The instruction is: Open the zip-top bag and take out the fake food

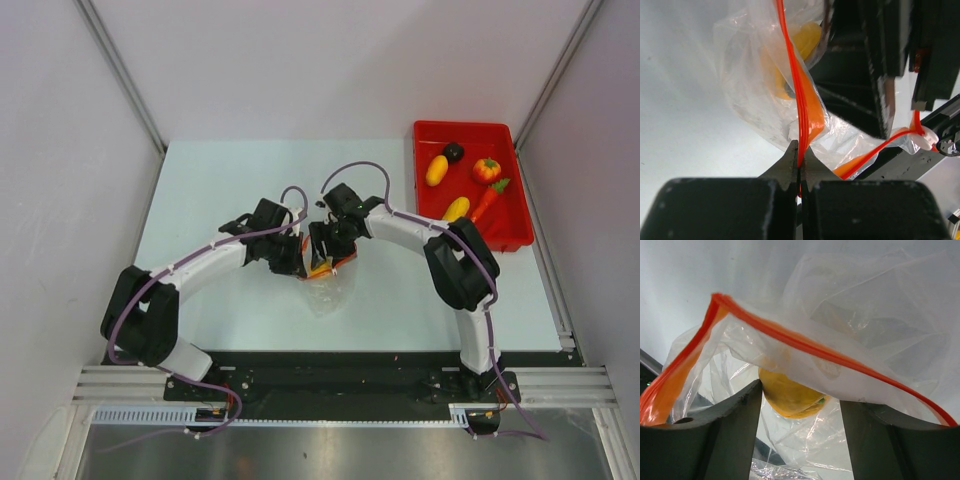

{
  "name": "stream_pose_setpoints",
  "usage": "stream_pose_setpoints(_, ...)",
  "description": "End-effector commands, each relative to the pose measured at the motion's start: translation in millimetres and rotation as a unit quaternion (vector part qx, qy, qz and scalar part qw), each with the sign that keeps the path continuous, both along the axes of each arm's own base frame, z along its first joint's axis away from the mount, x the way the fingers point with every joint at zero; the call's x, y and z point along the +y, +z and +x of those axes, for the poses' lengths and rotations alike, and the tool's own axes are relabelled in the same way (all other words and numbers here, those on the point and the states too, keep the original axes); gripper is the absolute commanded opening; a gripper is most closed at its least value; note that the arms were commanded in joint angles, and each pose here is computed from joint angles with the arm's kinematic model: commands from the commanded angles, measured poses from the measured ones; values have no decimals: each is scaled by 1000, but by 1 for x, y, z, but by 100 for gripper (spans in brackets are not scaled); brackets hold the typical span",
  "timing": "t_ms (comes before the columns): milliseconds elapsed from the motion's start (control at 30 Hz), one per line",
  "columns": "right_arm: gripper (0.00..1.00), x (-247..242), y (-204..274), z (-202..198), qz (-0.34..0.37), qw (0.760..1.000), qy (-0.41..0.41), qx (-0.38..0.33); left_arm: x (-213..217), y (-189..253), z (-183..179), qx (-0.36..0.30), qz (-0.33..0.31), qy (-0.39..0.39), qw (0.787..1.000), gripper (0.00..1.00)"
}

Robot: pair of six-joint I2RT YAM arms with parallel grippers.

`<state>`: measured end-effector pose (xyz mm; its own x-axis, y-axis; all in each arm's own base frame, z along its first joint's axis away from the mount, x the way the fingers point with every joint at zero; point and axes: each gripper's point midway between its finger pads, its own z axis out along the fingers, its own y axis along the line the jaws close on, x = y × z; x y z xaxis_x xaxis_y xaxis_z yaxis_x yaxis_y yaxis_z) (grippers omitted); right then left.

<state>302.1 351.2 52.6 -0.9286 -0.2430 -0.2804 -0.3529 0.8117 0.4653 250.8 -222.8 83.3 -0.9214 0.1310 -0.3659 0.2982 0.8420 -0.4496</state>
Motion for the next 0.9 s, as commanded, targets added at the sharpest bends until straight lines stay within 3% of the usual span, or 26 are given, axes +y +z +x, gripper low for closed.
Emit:
stream_pose_setpoints(0, 68, -2, 33, 2, -19, 998, 15, -55, -2, 5, 5, -16, -6, -8, 1000, 0)
stream_pose_setpoints(33, 73, -3, 34, 1, -22, 998, 16, -57, -2, 3, 6, -15, -5, -9, 1000, 0)
stream_pose_setpoints(200, 73, 0, 49, -5, -22, 997, 28, -73, -3, 2, 5, -12, -7, -12, 1000, 0)
stream_pose_setpoints(433, 64, 6, 40, -6, -23, 998, 26, -61, -3, 0, 4, -10, -7, -14, 1000, 0)
stream_pose_setpoints(867, 56, 11, 9, -29, -33, 998, 41, -19, -2, -1, 0, -7, -10, -12, 1000, 0)
